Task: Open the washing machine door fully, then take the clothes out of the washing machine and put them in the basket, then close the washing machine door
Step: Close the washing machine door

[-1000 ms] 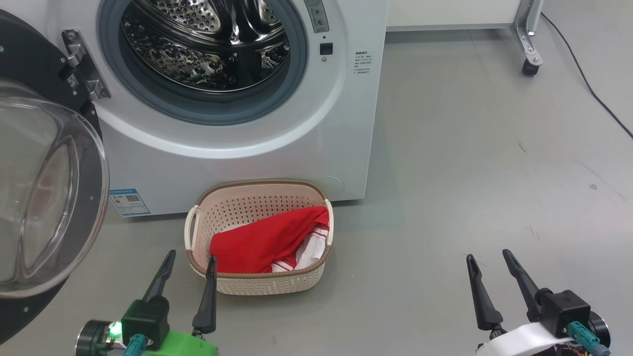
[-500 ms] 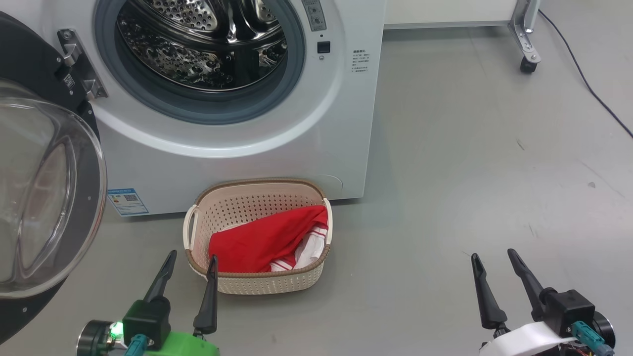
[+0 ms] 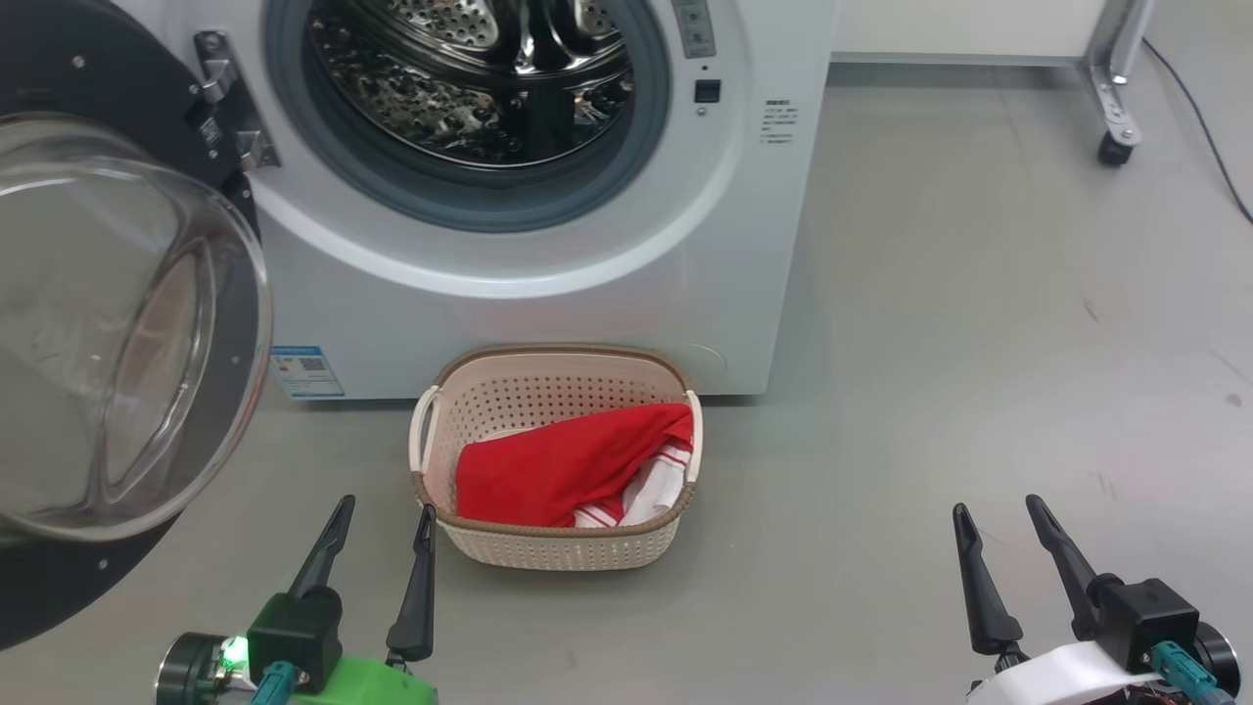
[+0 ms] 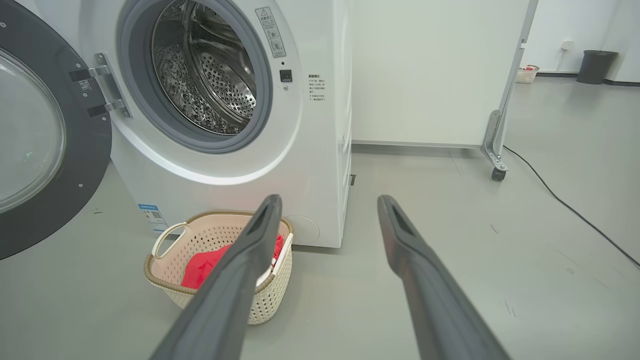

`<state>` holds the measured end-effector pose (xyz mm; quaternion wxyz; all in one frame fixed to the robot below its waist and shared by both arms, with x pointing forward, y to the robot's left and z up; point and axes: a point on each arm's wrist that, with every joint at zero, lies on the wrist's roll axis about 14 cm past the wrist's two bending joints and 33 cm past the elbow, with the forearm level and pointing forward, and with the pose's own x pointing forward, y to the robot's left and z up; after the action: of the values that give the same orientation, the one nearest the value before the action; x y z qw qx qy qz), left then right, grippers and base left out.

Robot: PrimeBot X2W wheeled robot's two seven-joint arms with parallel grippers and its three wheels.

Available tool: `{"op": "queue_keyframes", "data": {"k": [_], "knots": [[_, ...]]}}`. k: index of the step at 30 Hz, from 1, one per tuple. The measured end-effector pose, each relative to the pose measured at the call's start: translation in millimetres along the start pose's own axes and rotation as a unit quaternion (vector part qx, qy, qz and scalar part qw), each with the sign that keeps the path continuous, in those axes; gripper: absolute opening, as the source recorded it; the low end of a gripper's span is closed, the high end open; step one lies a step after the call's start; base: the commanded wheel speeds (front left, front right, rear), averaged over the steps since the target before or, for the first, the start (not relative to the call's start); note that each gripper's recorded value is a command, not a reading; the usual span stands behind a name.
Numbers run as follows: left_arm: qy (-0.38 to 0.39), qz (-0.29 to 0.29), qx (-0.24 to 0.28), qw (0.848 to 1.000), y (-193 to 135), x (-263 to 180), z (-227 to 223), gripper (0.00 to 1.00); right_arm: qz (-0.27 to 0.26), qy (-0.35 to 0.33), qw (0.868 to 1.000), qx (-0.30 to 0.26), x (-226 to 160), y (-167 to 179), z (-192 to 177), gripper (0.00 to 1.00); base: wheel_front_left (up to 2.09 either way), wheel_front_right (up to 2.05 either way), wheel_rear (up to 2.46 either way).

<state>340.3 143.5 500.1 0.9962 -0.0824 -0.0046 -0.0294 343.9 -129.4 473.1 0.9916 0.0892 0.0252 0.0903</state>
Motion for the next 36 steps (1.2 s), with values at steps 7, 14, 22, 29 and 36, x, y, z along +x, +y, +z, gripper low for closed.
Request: {"op": "queue_keyframes", "data": {"k": [7, 14, 22, 29, 36], "knots": [[-0.003, 0.038, 0.001, 0.999, 20.6, -11.1, 2.2, 1.00, 0.034, 0.004, 0.999, -0.002, 12.9, 18.0, -1.8, 1.00, 0.00, 0.00, 0.00], [-0.013, 0.086, 0.004, 0.996, 45.9, -27.7, 7.2, 1.00, 0.082, 0.013, 0.997, -0.002, 26.7, 45.6, -6.8, 1.00, 0.00, 0.00, 0.00], [-0.021, 0.134, 0.004, 0.991, 69.2, -47.7, 11.4, 1.00, 0.136, 0.024, 0.990, -0.001, 38.6, 77.9, -12.9, 1.00, 0.00, 0.00, 0.00], [-0.028, 0.176, 0.005, 0.984, 87.0, -69.2, 14.2, 1.00, 0.187, 0.032, 0.982, 0.001, 48.0, 111.2, -18.0, 1.00, 0.00, 0.00, 0.00], [-0.043, 0.241, 0.000, 0.970, 116.2, -94.9, 21.2, 1.00, 0.263, 0.044, 0.964, 0.007, 53.3, 159.6, -23.1, 1.00, 0.00, 0.00, 0.00]]}}
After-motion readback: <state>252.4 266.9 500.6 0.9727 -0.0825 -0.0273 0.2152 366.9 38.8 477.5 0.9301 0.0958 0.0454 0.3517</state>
